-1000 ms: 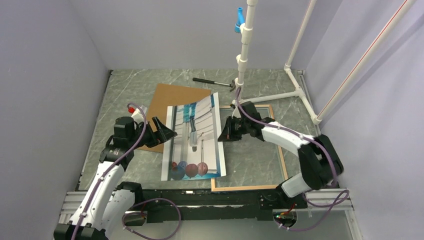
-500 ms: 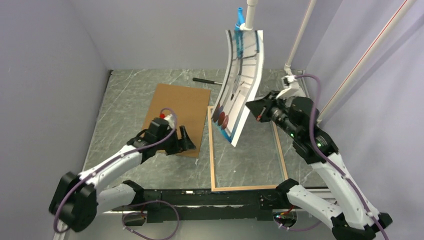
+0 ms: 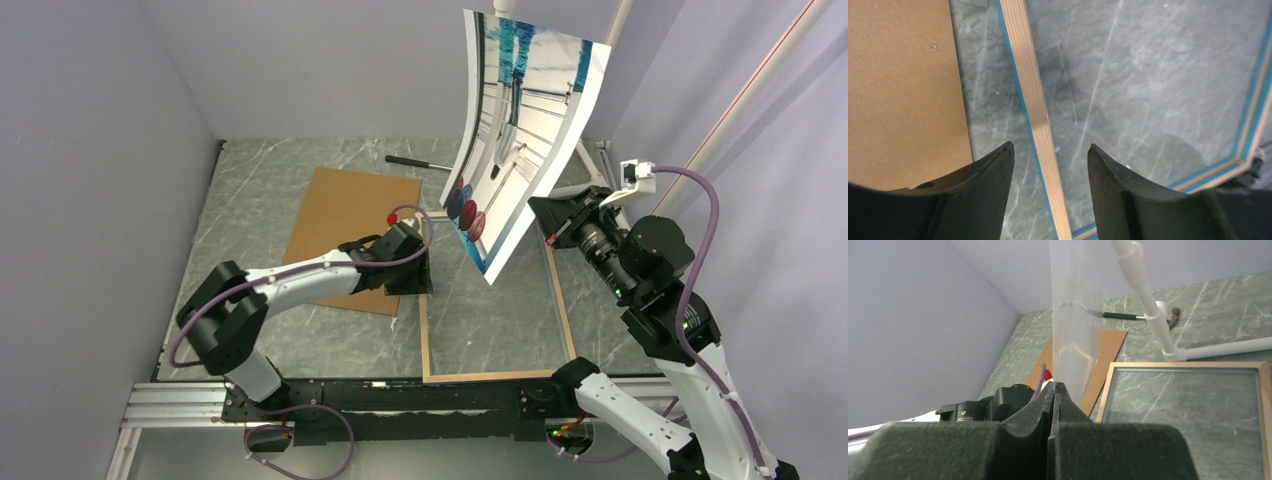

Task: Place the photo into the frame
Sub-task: Move the photo frame to the center of the board.

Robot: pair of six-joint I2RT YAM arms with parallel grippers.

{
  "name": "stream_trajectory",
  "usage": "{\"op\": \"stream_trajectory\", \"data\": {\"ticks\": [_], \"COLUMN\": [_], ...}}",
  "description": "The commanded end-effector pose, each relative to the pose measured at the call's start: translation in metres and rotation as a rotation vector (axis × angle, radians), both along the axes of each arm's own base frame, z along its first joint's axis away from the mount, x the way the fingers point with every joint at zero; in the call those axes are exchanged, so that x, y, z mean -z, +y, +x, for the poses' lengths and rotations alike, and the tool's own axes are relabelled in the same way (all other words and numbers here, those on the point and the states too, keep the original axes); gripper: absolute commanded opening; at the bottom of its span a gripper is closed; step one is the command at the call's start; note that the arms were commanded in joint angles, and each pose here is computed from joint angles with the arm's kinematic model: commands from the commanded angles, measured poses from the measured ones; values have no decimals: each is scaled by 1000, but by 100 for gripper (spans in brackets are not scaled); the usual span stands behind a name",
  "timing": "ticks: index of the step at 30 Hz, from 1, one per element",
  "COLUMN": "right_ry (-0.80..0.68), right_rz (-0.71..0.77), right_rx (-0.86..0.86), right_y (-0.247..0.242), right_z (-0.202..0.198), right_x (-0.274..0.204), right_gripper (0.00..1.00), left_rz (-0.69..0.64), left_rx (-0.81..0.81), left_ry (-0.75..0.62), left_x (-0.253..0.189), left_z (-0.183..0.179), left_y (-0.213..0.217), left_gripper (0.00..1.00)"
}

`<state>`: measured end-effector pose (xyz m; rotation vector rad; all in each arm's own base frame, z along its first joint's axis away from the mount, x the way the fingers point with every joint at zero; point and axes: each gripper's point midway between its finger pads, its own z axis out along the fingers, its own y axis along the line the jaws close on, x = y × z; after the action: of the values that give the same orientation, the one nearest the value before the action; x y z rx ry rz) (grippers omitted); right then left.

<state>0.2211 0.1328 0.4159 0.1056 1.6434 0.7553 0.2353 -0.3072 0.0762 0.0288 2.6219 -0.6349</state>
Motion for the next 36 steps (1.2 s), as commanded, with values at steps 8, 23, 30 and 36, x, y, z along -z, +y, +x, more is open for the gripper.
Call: {"op": "stream_trajectory", "data": {"ticks": [8,23,30,36], "right_ry": [-46,-20,0,13], "right_rz": [-11,-25,-35,-54], "right_rx": [66,29,-4,-38], "right_y": [-17,-6,3,9], "right_z": [-3,3,6,7], "right_x": [-14,-5,1,3], "right_gripper": [0,0,0,0], "left_rz": [273,318,343,365], "left_rx": [-86,-219,-307,-333], "left_ry": [97,180,175,178], "left_x": [52,73,67,65], "left_z": [2,-11,-18,-24], "left_y": [9,59,95,115], "left_gripper": [50,0,0,0]}}
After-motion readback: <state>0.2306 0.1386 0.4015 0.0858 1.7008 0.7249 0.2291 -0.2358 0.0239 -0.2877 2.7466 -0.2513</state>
